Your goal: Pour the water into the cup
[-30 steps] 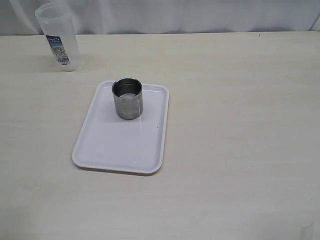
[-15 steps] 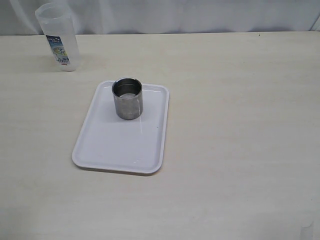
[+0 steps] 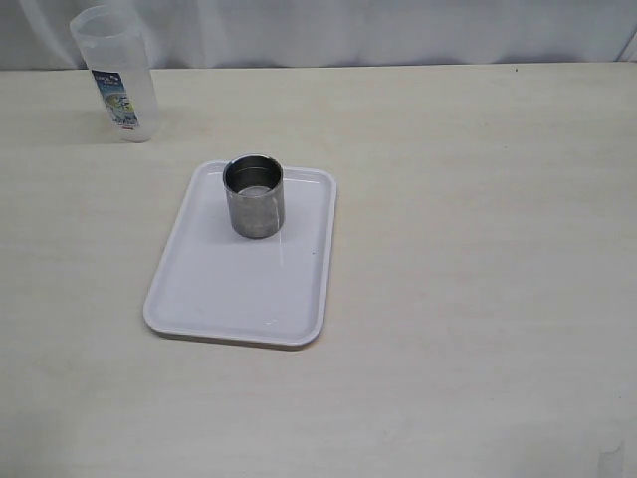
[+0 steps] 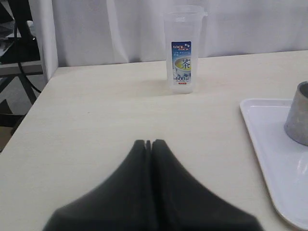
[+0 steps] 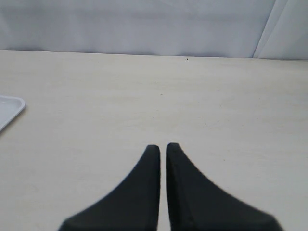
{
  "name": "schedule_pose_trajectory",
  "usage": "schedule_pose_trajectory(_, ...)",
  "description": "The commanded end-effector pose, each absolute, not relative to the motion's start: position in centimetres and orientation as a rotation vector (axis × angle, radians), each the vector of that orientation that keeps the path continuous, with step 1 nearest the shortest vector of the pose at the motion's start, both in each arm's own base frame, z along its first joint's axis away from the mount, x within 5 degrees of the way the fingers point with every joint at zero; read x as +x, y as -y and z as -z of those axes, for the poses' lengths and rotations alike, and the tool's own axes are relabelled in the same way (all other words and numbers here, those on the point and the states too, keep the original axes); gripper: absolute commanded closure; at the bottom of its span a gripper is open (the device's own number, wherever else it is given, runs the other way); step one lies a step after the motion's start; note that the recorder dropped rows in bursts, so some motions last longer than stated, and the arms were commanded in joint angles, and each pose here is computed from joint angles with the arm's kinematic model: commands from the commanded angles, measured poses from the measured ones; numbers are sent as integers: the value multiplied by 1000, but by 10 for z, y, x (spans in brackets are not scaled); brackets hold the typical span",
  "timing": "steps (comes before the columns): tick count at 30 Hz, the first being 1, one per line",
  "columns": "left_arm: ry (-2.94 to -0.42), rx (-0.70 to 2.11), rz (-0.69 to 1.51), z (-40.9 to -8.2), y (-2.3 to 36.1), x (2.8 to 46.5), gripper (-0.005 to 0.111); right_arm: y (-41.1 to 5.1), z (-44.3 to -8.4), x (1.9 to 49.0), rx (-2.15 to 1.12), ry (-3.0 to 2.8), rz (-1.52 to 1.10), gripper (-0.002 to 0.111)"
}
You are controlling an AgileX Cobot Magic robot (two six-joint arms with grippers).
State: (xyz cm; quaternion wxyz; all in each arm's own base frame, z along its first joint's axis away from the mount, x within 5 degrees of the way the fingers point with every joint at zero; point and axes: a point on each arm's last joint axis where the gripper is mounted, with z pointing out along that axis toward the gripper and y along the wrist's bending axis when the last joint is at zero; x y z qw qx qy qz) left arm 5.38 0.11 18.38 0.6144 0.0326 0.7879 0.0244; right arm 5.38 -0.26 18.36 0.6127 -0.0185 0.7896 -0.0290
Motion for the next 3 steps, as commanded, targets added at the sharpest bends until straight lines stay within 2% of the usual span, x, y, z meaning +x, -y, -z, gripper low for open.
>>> schedule_pose_trajectory(1,-1805,70,-48,-184,-1,54,107,3,-182,54,-49,-1825,78,104)
schedule_pose_trajectory(3,-1805,70,-48,-184,-1,54,107,3,-182,54,-49,-1825,78,104)
